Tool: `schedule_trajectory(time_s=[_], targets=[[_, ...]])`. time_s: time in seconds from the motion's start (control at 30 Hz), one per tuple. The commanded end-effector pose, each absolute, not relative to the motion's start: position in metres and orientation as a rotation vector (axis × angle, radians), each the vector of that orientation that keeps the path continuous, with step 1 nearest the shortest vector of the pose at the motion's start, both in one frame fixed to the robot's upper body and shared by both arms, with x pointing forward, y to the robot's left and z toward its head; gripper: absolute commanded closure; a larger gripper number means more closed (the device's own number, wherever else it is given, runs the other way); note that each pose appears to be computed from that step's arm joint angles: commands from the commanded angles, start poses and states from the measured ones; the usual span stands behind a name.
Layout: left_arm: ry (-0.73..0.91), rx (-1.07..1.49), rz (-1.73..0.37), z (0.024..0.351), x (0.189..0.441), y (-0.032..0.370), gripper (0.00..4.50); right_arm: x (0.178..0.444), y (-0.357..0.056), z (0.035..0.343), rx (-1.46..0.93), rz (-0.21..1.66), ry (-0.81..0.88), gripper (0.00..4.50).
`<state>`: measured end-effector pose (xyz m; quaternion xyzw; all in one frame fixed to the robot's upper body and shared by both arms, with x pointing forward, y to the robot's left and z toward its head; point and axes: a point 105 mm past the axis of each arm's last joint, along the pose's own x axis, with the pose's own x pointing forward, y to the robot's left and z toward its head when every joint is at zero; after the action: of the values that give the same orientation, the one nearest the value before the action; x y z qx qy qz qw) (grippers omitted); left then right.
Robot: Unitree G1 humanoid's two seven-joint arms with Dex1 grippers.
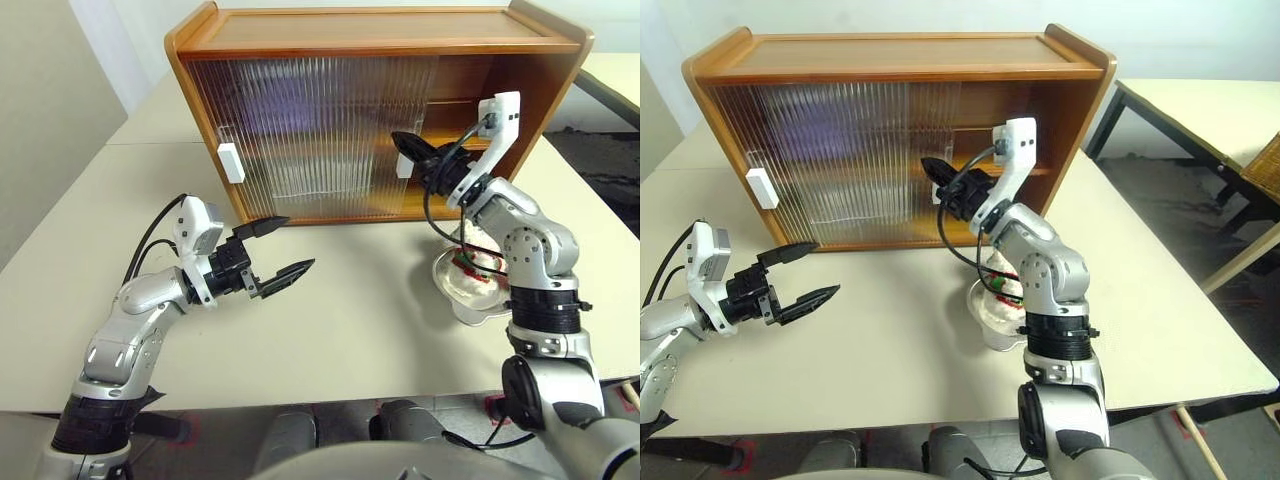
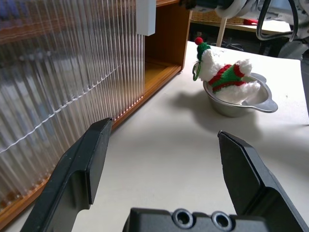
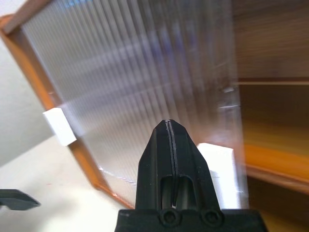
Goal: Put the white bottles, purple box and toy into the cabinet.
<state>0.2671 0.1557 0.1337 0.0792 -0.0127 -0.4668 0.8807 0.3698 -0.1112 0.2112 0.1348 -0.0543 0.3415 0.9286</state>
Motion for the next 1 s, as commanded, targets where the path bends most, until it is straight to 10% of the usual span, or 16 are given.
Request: schedule_trajectory(time_s=[0.03,1.0], targets=[[-0.017,0.179,-0.984,0.134,0.265,0.155,0.00,0.370,-0.130,0.218,0.267,0.658,-0.128,4.46],[-0.014,0.182,-0.979,0.136,0.265,0.157,0.00,0.366,-0.101,0.193,0.313,0.704,-0.042,4.46]])
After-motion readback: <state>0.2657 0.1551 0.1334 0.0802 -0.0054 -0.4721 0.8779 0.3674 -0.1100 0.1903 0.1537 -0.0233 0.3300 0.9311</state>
